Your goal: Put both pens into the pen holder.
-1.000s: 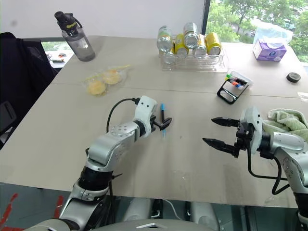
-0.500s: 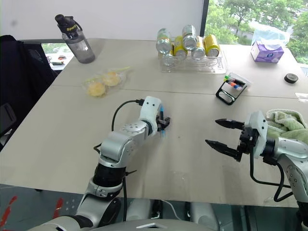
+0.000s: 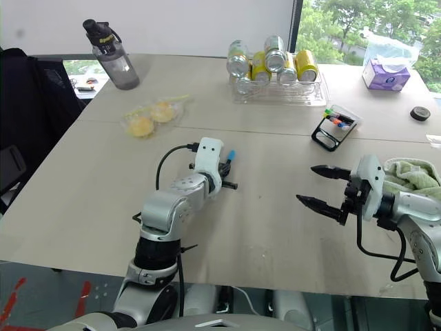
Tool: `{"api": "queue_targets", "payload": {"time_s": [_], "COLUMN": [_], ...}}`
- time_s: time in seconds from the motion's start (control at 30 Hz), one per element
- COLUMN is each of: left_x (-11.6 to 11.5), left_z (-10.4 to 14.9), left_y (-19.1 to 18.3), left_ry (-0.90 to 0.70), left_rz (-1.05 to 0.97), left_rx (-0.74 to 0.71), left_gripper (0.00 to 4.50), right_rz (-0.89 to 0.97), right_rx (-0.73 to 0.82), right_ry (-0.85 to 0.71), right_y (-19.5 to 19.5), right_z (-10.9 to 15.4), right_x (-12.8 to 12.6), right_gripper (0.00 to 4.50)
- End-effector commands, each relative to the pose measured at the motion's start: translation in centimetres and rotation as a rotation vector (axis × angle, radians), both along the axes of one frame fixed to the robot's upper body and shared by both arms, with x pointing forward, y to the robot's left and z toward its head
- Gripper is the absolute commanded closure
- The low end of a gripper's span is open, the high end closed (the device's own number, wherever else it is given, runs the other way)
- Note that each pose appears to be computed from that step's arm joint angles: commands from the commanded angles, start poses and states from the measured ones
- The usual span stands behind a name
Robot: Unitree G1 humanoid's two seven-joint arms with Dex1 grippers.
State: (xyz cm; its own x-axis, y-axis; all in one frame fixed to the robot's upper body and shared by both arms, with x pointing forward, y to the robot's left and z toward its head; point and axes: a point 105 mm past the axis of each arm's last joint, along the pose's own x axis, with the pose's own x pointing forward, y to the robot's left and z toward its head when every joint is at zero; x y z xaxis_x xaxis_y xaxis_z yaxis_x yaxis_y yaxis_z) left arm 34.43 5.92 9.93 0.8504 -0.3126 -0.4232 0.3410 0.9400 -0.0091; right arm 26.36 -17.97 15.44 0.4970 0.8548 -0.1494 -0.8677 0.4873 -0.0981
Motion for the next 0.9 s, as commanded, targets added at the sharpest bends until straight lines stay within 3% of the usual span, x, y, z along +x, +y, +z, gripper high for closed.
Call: {"api": "queue_targets", "payload": {"time_s": [0.03,0.2,0.33,0.7,0.8,0.9], "left_x": [-0.7,-3.1,-4.3,-4.6,-4.7,-4.7], "left_z": [3.0,5.9,8.3,9.2,9.2,9.2], "left_y": [-2.4,-5.0,-5.8,-6.3,-6.3,-6.4], "left_ry": [-0.156,-0.333,-0.456,-0.533,-0.534,-0.535], "left_rz": [-0.149,-0.427,-0.539,-0.637,-0.652,-0.661], "left_rx": [-0.088,-0.191,-0.29,-0.326,-0.33,-0.335], "left_gripper": [4.44,4.44,4.44,4.44,4.5,4.5], "right_rz": [-0.019,-0.03,-0.042,-0.057,-0.04,-0.041], "right_rx": [0.067,0.213,0.306,0.522,0.53,0.532], "right_ry": [0.033,0.126,0.237,0.309,0.308,0.303], "right_y": [0.9,3.1,4.5,6.6,7.2,7.4], "right_z": [0.8,2.3,2.8,5.5,5.7,5.8], "right_x": [0.8,2.1,2.6,4.6,4.7,4.9], "right_gripper": [0.0,0.0,0.0,0.0,0.85,2.25]}}
